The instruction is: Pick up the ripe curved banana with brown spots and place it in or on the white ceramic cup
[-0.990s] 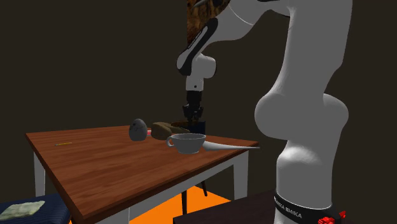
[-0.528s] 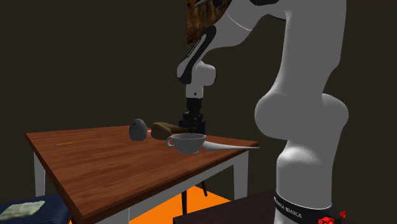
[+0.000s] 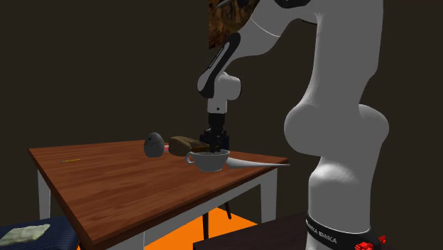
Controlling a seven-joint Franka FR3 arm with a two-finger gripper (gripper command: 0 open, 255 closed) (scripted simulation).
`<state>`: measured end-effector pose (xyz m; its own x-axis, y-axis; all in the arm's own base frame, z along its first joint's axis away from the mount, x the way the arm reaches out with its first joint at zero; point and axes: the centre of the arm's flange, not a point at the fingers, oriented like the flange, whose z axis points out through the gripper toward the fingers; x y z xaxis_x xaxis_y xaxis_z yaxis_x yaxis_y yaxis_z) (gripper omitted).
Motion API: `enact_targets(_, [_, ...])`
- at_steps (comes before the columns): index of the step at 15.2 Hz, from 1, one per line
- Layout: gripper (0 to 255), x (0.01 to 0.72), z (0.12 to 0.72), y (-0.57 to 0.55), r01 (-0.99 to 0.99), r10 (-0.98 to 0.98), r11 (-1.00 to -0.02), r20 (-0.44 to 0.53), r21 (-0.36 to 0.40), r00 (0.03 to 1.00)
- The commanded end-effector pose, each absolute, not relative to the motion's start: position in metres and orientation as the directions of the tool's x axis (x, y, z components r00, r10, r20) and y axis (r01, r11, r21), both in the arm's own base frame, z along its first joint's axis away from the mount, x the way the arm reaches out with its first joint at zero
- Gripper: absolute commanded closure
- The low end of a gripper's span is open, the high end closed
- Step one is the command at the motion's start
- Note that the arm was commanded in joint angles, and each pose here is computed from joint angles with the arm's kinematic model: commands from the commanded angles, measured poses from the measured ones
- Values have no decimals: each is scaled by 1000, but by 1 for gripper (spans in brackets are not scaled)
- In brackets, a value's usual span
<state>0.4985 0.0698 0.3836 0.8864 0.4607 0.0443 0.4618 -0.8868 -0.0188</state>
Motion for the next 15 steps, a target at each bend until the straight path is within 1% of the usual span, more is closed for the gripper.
enact_targets(1, [255,498,384,70,462,461,-887,44,-19,886])
enact_targets(2, [255,498,384,70,462,461,-887,44,-19,886])
enact_targets(3, [0,498,384,70,462,461,-887,44,-19,886])
enact_targets(8, [0,499,384,70,462,461,-887,44,-19,886])
enact_targets(12, [0,497,433,68,462,461,-887,44,-19,886])
enact_targets(15, [0,497,433,68,462,461,-887,44,-19,886])
